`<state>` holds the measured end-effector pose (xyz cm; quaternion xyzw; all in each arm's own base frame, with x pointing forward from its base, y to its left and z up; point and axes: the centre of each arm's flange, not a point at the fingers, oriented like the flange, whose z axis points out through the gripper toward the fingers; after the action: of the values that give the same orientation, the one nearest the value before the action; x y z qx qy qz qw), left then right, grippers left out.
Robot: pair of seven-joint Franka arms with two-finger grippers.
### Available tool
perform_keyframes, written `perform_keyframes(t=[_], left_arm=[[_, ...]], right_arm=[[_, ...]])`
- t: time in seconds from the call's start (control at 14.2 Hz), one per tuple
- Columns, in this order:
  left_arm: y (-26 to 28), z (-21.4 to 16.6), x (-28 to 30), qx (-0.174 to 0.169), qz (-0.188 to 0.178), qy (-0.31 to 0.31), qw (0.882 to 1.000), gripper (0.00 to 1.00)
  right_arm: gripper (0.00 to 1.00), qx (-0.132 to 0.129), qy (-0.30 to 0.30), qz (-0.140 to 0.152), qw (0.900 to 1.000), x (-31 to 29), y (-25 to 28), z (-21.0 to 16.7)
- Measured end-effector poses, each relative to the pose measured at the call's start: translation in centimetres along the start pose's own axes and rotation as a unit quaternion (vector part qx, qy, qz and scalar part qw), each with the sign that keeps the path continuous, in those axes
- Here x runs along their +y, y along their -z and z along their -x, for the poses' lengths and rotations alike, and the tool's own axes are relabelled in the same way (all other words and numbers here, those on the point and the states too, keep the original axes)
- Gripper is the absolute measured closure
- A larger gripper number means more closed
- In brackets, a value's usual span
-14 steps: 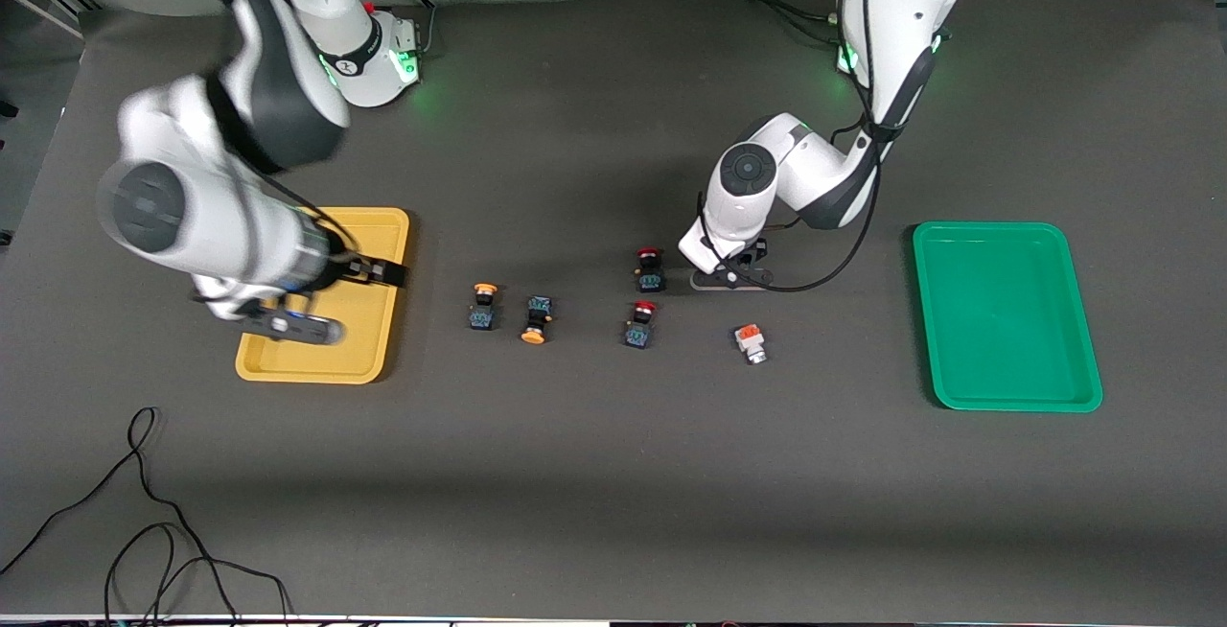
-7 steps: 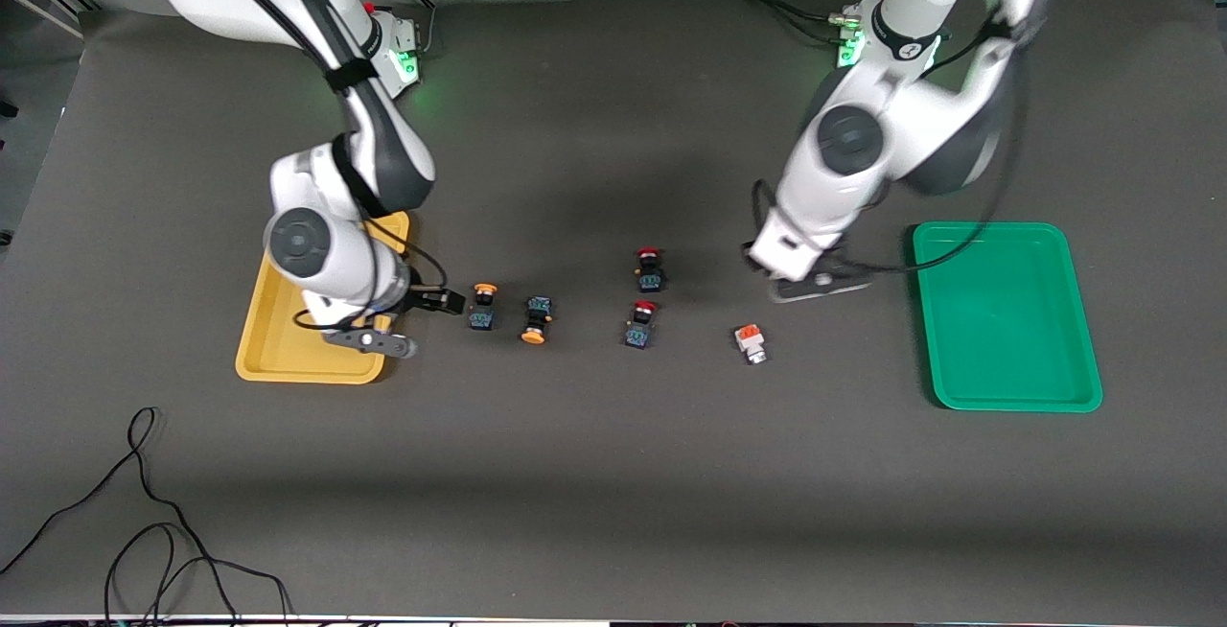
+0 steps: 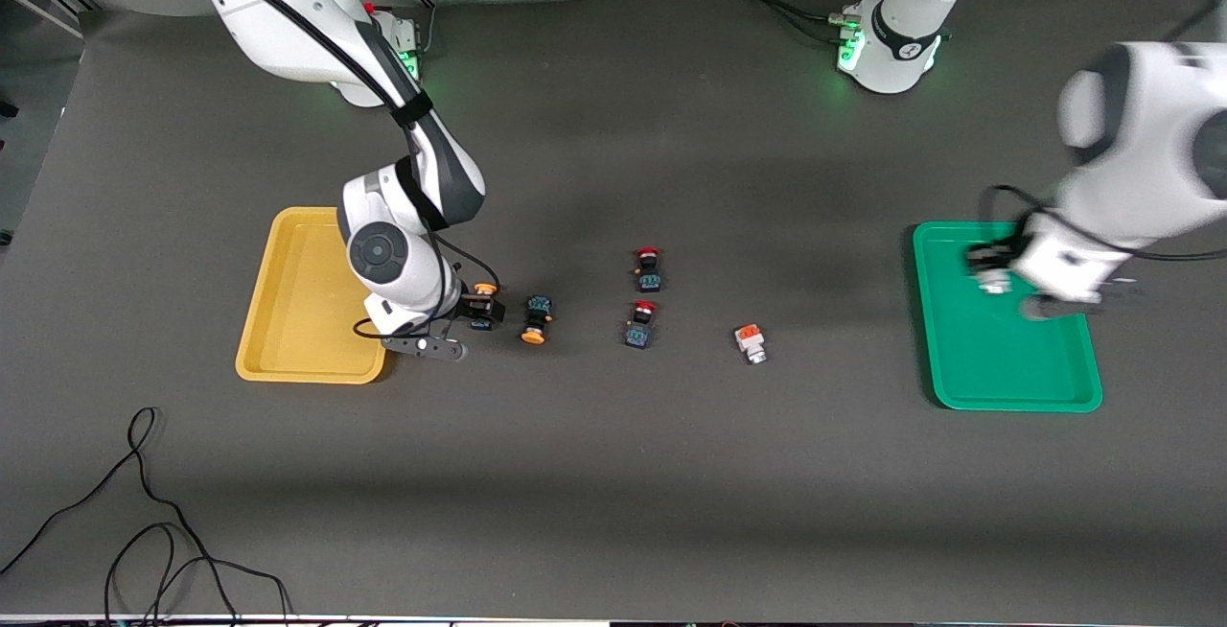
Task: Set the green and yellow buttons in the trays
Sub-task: 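Place the green switch in the green tray while the right gripper lifts the yellow switch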
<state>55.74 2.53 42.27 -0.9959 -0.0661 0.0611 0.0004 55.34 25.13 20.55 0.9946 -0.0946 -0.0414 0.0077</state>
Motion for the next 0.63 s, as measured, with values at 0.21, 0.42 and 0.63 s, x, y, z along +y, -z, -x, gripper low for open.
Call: perform_keyframes(t=[0.21,0.42,0.63], left_arm=[[-4.1,-1.2,-6.1,0.017,0.005,-0.014,1.000,0.59],[-13.5,-1.6,-5.2,0.050,-0.006,-0.044,0.998,0.59],[-21.7,-0.9,-4.9,0.061,0.002,-0.059,0.996,0.59]], right_arm=[[0.00,0.006,0.003,0.001,1.000,-0.4,-1.7,0.1],[0.04,0.007,0.010,0.005,1.000,-1.4,-3.4,0.8],[0.23,0.009,0.009,0.005,1.000,-1.7,-3.9,1.0]])
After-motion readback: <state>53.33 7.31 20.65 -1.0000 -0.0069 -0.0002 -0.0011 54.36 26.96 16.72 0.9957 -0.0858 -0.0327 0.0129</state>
